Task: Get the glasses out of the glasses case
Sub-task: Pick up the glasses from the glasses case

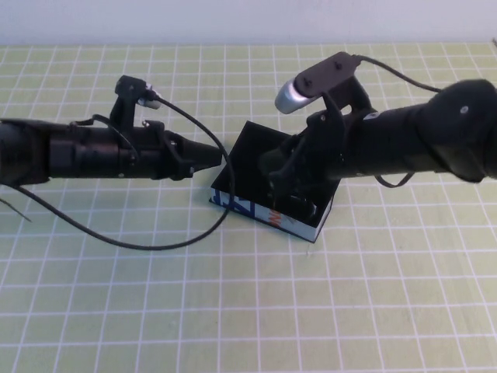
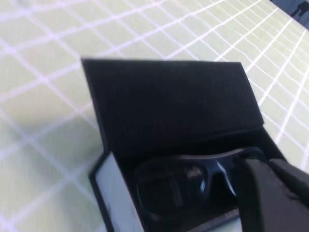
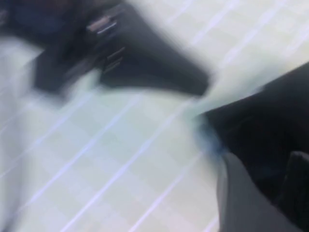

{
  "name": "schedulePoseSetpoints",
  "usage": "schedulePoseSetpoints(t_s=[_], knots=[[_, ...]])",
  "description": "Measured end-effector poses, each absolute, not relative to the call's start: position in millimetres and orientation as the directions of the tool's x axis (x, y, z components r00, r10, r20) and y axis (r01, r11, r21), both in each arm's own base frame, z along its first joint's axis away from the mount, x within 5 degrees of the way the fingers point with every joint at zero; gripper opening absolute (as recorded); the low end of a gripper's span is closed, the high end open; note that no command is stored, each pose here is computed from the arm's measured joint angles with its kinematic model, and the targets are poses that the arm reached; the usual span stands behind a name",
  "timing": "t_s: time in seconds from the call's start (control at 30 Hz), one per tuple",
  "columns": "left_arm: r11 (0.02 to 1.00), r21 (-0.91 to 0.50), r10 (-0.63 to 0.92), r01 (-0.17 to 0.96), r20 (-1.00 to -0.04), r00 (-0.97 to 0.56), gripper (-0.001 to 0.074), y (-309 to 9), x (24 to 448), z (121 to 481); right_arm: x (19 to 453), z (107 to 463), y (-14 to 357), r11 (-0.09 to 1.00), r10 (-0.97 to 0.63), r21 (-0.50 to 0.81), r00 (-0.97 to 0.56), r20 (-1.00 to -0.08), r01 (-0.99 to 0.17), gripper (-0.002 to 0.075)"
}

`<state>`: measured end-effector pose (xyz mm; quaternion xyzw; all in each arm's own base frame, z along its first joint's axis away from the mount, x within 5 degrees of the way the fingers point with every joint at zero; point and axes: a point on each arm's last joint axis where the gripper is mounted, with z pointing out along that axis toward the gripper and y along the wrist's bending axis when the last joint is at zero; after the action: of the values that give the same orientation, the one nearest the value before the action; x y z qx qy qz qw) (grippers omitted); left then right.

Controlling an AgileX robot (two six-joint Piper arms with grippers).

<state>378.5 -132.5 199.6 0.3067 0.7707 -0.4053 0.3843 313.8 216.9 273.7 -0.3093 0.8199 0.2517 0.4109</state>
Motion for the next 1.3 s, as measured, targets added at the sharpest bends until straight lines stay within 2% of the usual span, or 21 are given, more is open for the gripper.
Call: schedulePoseSetpoints(t_s=[0.1, 0.17, 0.27, 0.4, 0.53, 0.8, 1.07, 1.3], knots=[[0.486, -0.478, 0.165, 0.732, -0.772, -0.614, -0.0004, -124.2, 381.5, 208.2, 305.7, 287.9, 221.5, 0.624, -0.407, 0.247, -0.578, -0.708, -0.741, 0.0198], [0.479, -0.492, 0.199, 0.727, -0.746, -0.636, -0.0004, -121.1, 383.0, 213.6, 304.9, 296.8, 219.2, 0.642, -0.488, 0.264, -0.65, -0.583, -0.72, 0.0198], [0.467, -0.49, 0.244, 0.736, -0.728, -0.64, -0.0004, -120.3, 383.8, 219.3, 310.7, 309.5, 213.7, 0.704, -0.524, 0.22, -0.703, -0.48, -0.675, 0.0198], [0.463, -0.509, 0.255, 0.726, -0.708, -0.659, -0.0004, -120.4, 383.3, 221.5, 315.7, 326.3, 214.4, 0.713, -0.529, 0.201, -0.704, -0.474, -0.671, 0.0198], [0.456, -0.513, 0.287, 0.727, -0.689, -0.666, -0.0004, -119.9, 380.7, 220.0, 318.5, 324.4, 226.1, 0.676, -0.582, 0.198, -0.679, -0.448, -0.71, 0.0198], [0.448, -0.52, 0.337, 0.727, -0.655, -0.677, -0.0004, -118.6, 376.3, 217.1, 347.5, 269.4, 262.7, 0.601, -0.71, 0.195, -0.629, -0.316, -0.775, 0.0206], [0.448, -0.524, 0.341, 0.725, -0.649, -0.68, -0.0004, -118.5, 375.8, 216.8, 381.5, 252.7, 273.9, 0.571, -0.766, 0.063, -0.559, -0.318, -0.819, 0.0307], [0.446, -0.525, 0.342, 0.725, -0.649, -0.68, -0.0004, -118.5, 375.6, 216.9, 398.7, 246.6, 282.1, 0.568, -0.77, 0.018, -0.539, -0.341, -0.823, 0.0322]])
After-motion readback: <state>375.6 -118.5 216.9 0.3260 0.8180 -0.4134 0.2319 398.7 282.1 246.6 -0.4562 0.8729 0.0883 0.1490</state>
